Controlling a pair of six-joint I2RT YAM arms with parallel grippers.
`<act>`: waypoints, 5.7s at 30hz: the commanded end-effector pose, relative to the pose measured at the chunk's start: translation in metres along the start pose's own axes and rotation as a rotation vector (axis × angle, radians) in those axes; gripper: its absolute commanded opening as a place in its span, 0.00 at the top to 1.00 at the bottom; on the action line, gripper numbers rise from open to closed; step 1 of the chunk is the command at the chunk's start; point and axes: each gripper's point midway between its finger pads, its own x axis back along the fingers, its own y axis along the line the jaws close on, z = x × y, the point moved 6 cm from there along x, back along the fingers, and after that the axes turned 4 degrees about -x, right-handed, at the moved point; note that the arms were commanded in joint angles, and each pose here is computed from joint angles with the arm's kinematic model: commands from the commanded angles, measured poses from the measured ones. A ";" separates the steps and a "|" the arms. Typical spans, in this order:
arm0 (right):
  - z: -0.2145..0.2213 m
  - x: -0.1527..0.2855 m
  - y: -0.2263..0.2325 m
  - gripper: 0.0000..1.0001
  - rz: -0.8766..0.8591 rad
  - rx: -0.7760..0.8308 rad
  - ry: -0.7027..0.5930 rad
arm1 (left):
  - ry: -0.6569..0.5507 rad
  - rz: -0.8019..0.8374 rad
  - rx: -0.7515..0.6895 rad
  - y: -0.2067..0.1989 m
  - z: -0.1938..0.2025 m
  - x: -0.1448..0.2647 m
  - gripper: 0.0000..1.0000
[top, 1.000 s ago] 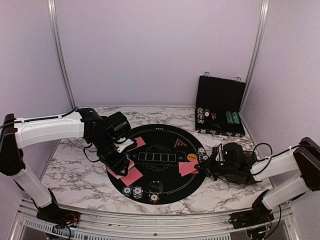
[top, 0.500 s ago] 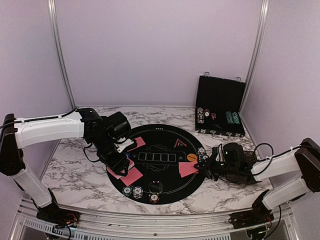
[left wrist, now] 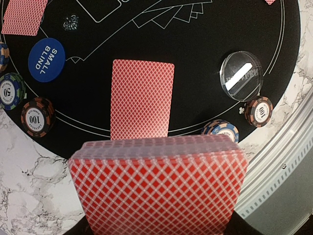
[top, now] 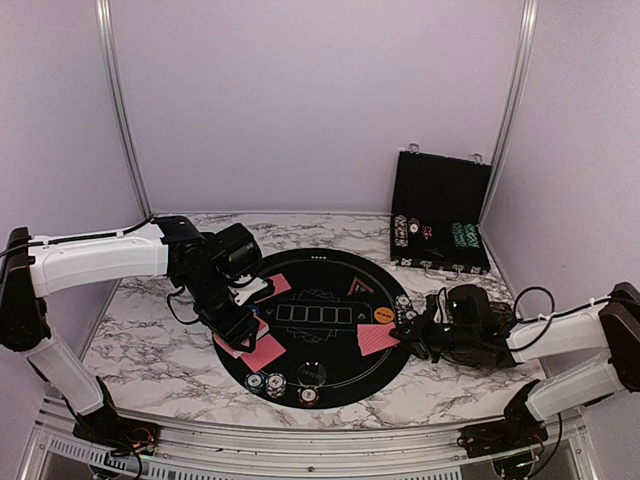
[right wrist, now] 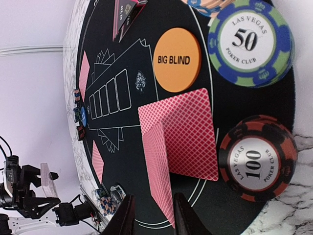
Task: Distribute texas hold em gaming equipment
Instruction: Distribute the big blind button in the dealer area, then pick up the poker card from the face-down deck piles.
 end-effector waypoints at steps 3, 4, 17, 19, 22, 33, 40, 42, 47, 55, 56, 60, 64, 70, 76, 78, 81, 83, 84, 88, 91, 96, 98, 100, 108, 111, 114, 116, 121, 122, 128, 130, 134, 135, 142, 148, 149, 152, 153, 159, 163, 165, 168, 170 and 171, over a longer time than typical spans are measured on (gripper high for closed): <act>-0.013 0.003 0.016 0.73 0.020 0.038 -0.046 | -0.013 0.014 -0.011 -0.002 -0.003 0.000 0.49; -0.013 0.003 0.016 0.73 0.025 0.042 -0.049 | -0.011 0.013 -0.011 -0.002 -0.003 -0.001 0.49; -0.021 0.003 0.023 0.71 0.080 0.074 -0.073 | -0.008 0.016 -0.012 -0.002 -0.002 -0.001 0.49; -0.022 0.004 0.022 0.71 0.098 0.080 -0.082 | -0.010 0.016 -0.012 -0.002 -0.002 -0.001 0.49; -0.024 0.006 0.022 0.69 0.115 0.092 -0.089 | -0.007 0.017 -0.011 -0.002 -0.002 -0.002 0.49; -0.030 0.005 0.034 0.66 0.145 0.160 -0.088 | -0.010 0.021 -0.011 -0.003 -0.003 -0.001 0.49; -0.029 0.005 0.033 0.66 0.145 0.171 -0.075 | -0.009 0.020 -0.011 -0.003 -0.004 -0.001 0.49; -0.028 0.006 0.032 0.66 0.143 0.170 -0.075 | -0.009 0.018 -0.009 -0.002 -0.003 -0.001 0.49; -0.025 0.009 0.024 0.66 0.176 0.166 -0.064 | -0.011 0.018 -0.009 -0.003 -0.003 -0.001 0.49; -0.025 0.009 0.021 0.65 0.201 0.189 -0.063 | -0.010 0.021 -0.009 -0.003 -0.004 -0.001 0.49; -0.026 0.009 0.022 0.65 0.203 0.192 -0.062 | -0.010 0.021 -0.009 -0.003 -0.004 -0.001 0.49; -0.028 0.007 0.031 0.64 0.190 0.222 -0.057 | -0.009 0.022 -0.010 -0.003 -0.004 -0.001 0.49; -0.024 0.002 0.044 0.62 0.150 0.261 -0.027 | -0.012 0.022 -0.010 -0.003 -0.003 -0.001 0.49; -0.012 -0.014 0.073 0.56 0.072 0.335 0.057 | -0.010 0.022 -0.006 -0.003 -0.002 -0.001 0.49; -0.003 -0.031 0.104 0.54 -0.048 0.371 0.126 | -0.007 0.022 0.004 -0.004 -0.002 -0.002 0.49; 0.000 -0.035 0.109 0.53 -0.076 0.377 0.146 | -0.006 0.021 0.005 -0.005 -0.003 -0.002 0.49; 0.006 -0.042 0.112 0.53 -0.102 0.383 0.176 | -0.008 0.017 0.012 -0.004 -0.003 -0.002 0.49; 0.011 -0.048 0.115 0.53 -0.122 0.382 0.202 | -0.014 0.014 0.014 -0.004 -0.003 0.000 0.49; 0.013 -0.050 0.116 0.53 -0.134 0.379 0.216 | -0.017 0.011 0.018 -0.004 -0.003 0.001 0.49; 0.020 -0.061 0.121 0.52 -0.164 0.378 0.264 | -0.019 0.006 0.024 -0.004 -0.002 0.001 0.49; 0.024 -0.066 0.123 0.52 -0.190 0.368 0.292 | -0.022 0.006 0.022 -0.005 -0.002 0.002 0.49; 0.031 -0.073 0.133 0.52 -0.231 0.366 0.333 | -0.021 0.006 0.020 -0.006 -0.001 0.001 0.49; 0.034 -0.076 0.136 0.51 -0.249 0.365 0.347 | -0.022 0.008 0.020 -0.007 -0.002 0.002 0.49; 0.038 -0.080 0.137 0.51 -0.268 0.350 0.368 | -0.024 0.007 0.016 -0.007 -0.002 0.002 0.49; 0.049 -0.093 0.141 0.51 -0.298 0.333 0.421 | -0.028 0.010 0.009 -0.009 -0.002 0.003 0.49; 0.053 -0.098 0.145 0.51 -0.314 0.328 0.447 | -0.029 0.016 0.005 -0.009 -0.003 0.003 0.49; 0.058 -0.103 0.147 0.51 -0.323 0.323 0.470 | -0.026 0.018 0.001 -0.010 -0.004 0.001 0.49; 0.061 -0.105 0.150 0.50 -0.334 0.321 0.480 | -0.027 0.019 -0.003 -0.010 -0.004 0.001 0.49; 0.069 -0.109 0.160 0.47 -0.376 0.322 0.506 | -0.023 0.023 -0.007 -0.011 -0.005 0.000 0.49; 0.071 -0.110 0.162 0.47 -0.383 0.323 0.513 | -0.023 0.024 -0.007 -0.011 -0.005 0.000 0.49; 0.083 -0.115 0.172 0.42 -0.420 0.329 0.555 | -0.023 0.024 -0.009 -0.011 -0.006 0.000 0.49; 0.087 -0.118 0.175 0.41 -0.428 0.331 0.569 | -0.023 0.024 -0.011 -0.011 -0.007 0.000 0.49; 0.096 -0.122 0.181 0.38 -0.443 0.335 0.598 | -0.024 0.026 -0.011 -0.011 -0.007 0.000 0.49; 0.098 -0.123 0.182 0.37 -0.446 0.337 0.604 | -0.024 0.025 -0.014 -0.012 -0.007 0.000 0.49; 0.104 -0.130 0.184 0.37 -0.465 0.327 0.630 | -0.027 0.028 -0.011 -0.012 -0.007 0.001 0.49; 0.113 -0.136 0.190 0.37 -0.474 0.333 0.655 | -0.029 0.030 -0.014 -0.013 -0.009 0.002 0.49; 0.114 -0.138 0.190 0.37 -0.475 0.332 0.657 | -0.029 0.031 -0.015 -0.013 -0.009 0.002 0.49; 0.119 -0.141 0.191 0.37 -0.476 0.332 0.671 | -0.037 0.030 -0.017 -0.013 -0.011 0.004 0.49; 0.120 -0.143 0.191 0.37 -0.475 0.330 0.675 | -0.037 0.029 -0.018 -0.013 -0.011 0.004 0.49; 0.127 -0.149 0.192 0.40 -0.483 0.327 0.696 | -0.043 0.029 -0.016 -0.013 -0.011 0.006 0.49; 0.131 -0.153 0.192 0.41 -0.484 0.330 0.707 | -0.044 0.029 -0.016 -0.014 -0.011 0.006 0.49; 0.133 -0.155 0.190 0.43 -0.479 0.328 0.712 | -0.047 0.028 -0.016 -0.014 -0.011 0.007 0.49; 0.134 -0.157 0.187 0.46 -0.474 0.324 0.715 | -0.050 0.027 -0.016 -0.014 -0.012 0.008 0.49; 0.134 -0.158 0.185 0.48 -0.469 0.322 0.718 | -0.053 0.028 -0.018 -0.014 -0.013 0.009 0.49; 0.135 -0.159 0.184 0.49 -0.467 0.322 0.721 | -0.053 0.028 -0.018 -0.014 -0.013 0.010 0.49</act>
